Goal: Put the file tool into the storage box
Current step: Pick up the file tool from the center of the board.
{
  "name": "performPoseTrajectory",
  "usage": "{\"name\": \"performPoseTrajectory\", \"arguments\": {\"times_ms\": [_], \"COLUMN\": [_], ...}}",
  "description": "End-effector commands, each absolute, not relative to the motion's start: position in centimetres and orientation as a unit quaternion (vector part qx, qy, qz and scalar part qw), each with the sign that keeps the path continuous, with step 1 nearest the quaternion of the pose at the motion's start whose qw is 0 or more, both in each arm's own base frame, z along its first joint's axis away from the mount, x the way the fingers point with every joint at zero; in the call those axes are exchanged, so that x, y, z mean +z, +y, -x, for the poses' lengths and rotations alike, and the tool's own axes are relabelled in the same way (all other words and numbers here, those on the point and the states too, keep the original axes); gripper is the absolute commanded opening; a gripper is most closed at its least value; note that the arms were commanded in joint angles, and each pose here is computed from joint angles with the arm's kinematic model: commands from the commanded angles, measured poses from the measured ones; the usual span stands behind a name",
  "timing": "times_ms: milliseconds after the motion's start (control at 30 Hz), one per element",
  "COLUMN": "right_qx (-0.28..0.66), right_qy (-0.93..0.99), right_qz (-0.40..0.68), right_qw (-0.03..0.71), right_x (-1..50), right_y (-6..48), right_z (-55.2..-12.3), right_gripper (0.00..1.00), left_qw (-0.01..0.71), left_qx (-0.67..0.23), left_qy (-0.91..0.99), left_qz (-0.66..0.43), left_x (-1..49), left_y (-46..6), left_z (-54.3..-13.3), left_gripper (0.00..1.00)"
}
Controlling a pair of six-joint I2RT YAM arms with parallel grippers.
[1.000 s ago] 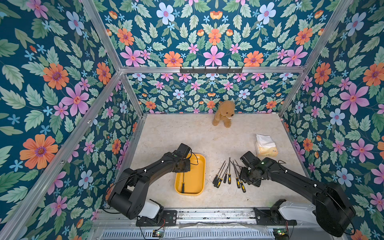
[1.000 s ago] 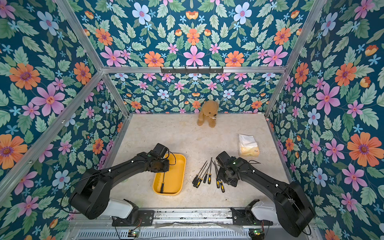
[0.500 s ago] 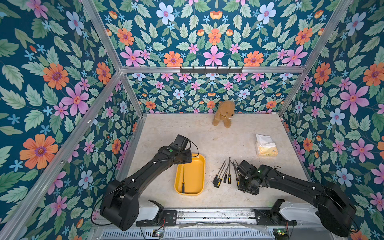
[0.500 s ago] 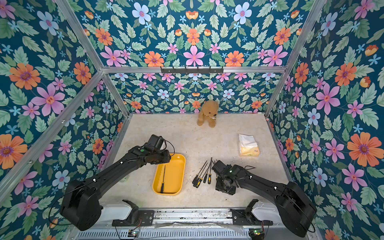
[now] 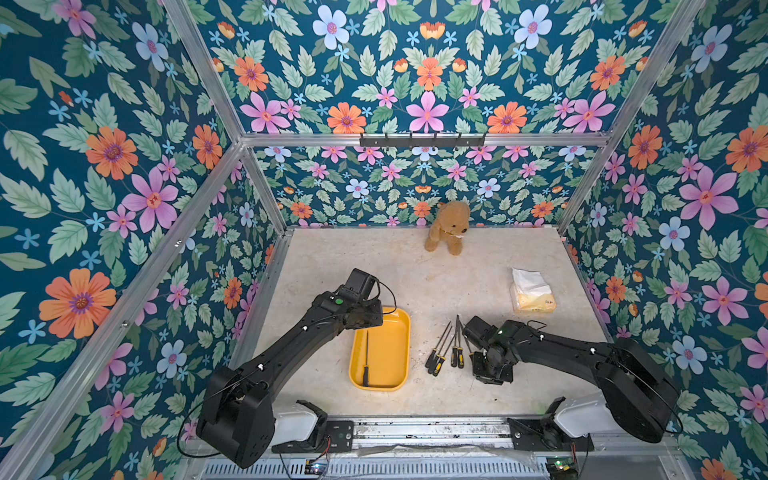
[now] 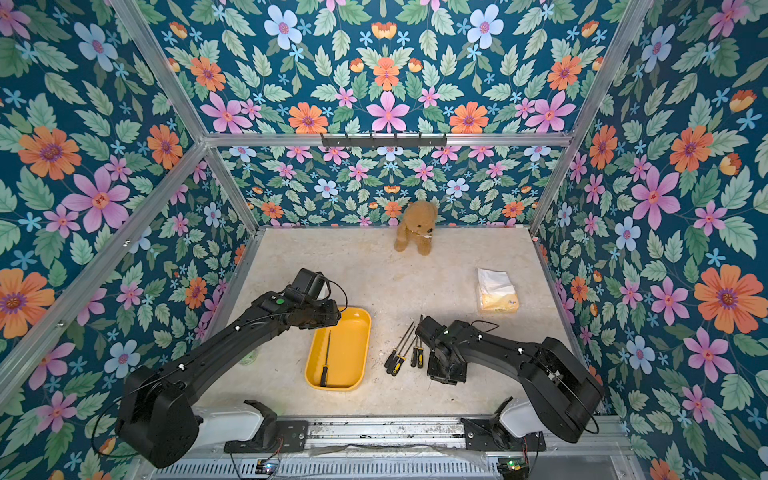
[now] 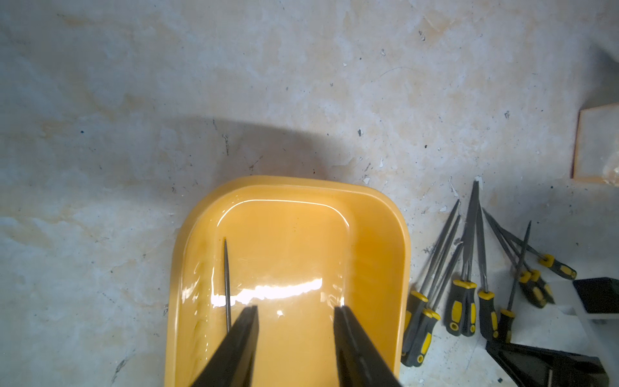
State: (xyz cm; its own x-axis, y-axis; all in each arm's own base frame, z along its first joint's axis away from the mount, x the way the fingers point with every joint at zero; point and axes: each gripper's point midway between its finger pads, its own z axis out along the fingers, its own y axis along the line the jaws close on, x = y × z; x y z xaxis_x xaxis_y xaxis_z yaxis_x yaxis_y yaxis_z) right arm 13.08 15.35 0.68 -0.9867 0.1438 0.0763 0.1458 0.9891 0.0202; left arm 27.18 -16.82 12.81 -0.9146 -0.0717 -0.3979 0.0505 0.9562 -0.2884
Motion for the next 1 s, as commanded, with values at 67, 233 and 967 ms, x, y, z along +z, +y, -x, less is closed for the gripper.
{"name": "performPoseTrajectory", "arguments": {"times_ms": [67,233,967], "right_qx": [-0.029,-0.052,-0.297], "right_qy": [-0.999,-0.998,-0.945], "right_qz": [0.039,0.031,-0.062], "right_qw": [-0.006,-0.017,-0.119], "right_x": [0.8,2.1,16.8], "right_y": [16.2,16.7,26.2], "right_z": [-15.0,-15.1,-14.2], "right_gripper": [0.04,0.00,0.00], "left_qw": [0.207,0.209,0.206], "left_qx": [-0.142,-0.143,-0.435], "left_qy": [0.968,0.967,0.876], "left_qz": [0.003,0.003,-0.021], "left_x": [12.9,13.1,22.3], "left_y": [-16.5,-16.6,-33.3], "left_z": [-27.0,-27.0,-28.4], "left_gripper": [0.43,0.43,0.60]}}
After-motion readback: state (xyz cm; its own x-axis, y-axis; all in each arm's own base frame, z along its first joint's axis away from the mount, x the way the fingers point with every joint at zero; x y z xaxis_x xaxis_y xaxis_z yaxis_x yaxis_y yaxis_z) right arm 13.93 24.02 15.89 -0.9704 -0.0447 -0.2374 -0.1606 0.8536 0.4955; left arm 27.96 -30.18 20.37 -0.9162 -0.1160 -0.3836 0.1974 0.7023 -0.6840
